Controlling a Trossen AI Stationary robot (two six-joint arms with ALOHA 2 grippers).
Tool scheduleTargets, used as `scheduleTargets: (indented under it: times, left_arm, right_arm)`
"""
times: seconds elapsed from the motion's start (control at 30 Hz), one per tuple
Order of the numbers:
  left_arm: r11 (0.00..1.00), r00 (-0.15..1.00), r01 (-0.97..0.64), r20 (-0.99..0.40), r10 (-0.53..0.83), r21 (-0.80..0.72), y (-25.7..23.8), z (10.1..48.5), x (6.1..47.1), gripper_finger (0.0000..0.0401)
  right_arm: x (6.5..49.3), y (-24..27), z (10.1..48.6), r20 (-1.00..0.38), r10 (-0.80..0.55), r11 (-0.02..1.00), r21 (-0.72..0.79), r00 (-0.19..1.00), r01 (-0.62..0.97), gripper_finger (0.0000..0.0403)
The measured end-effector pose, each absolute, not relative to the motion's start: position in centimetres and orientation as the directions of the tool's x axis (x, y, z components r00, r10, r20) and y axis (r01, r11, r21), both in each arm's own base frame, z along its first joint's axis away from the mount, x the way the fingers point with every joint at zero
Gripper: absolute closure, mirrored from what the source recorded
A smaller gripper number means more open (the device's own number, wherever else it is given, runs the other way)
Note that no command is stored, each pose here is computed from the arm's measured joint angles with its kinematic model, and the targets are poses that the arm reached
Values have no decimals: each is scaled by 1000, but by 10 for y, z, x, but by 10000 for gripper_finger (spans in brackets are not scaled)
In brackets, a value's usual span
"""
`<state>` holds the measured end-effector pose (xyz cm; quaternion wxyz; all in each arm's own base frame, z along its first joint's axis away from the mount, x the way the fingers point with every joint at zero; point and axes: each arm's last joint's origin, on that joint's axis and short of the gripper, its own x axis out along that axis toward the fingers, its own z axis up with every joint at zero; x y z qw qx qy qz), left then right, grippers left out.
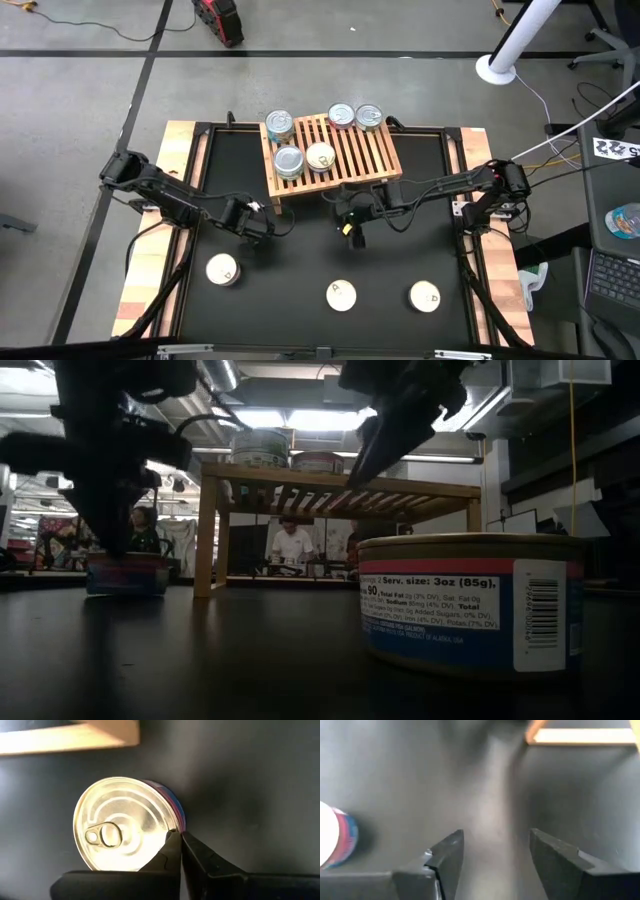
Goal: Stack canned seafood by type on shelf
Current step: Put the blue tuna can on the shelf
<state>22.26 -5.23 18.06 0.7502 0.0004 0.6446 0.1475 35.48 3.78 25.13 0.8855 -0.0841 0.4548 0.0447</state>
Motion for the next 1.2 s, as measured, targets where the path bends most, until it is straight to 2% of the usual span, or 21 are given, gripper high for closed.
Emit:
scheduleTargets:
  times: [0.2, 0.57, 0.73, 1.0, 1.2]
  left_arm:
    - [975, 200, -214, -975, 97, 53, -60, 190, 234, 400]
    - [965, 426, -149, -895, -134, -216, -80, 202, 257, 401]
    - [945, 538, -130, -822, -186, -299, -84, 209, 269, 401]
    - [925, 674, -79, -704, -226, -373, -87, 220, 282, 401]
    - [916, 703, -83, -675, -225, -392, -88, 223, 284, 401]
  right_arm:
    - [360, 41, 256, -767, 90, 961, -101, 635, -258, 182]
    - [362, 42, 258, -748, 115, 908, -187, 653, -374, 182]
    - [362, 44, 258, -742, 194, 890, -141, 641, -433, 182]
    - [363, 44, 259, -735, 202, 889, -141, 648, -436, 180]
    - [365, 46, 261, -702, 260, 877, -116, 663, -467, 141]
